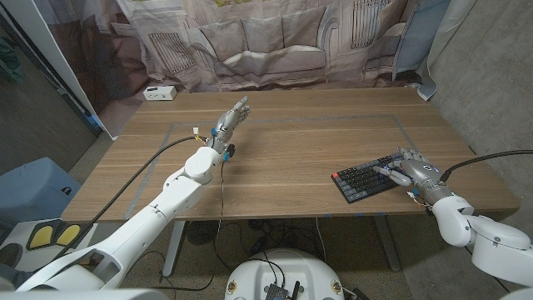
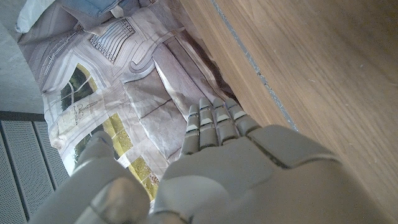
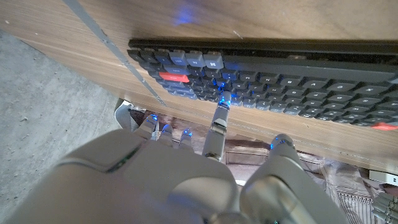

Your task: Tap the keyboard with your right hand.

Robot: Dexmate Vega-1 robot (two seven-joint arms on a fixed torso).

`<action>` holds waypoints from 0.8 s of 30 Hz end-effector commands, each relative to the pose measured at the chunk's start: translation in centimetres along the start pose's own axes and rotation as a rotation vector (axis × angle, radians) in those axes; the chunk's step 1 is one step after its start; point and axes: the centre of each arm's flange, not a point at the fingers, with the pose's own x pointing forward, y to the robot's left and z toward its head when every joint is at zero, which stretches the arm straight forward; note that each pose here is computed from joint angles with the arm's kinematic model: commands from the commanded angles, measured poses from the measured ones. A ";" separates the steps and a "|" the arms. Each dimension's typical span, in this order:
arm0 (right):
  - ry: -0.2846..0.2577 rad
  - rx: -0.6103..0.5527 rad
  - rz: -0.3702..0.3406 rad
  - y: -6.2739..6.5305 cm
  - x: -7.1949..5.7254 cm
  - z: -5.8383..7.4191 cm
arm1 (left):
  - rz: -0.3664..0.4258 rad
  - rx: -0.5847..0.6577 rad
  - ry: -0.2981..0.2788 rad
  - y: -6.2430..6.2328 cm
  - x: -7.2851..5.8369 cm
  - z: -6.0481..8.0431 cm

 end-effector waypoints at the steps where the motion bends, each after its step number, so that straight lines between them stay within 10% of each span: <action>1: -0.003 0.004 -0.027 -0.5 -0.2 0.1 | -0.003 -0.006 0.002 -0.1 0.0 -0.2; 24: -0.014 0.011 -0.084 -1.1 -0.5 0.0 | -0.004 -0.005 -0.004 -0.1 0.1 -0.1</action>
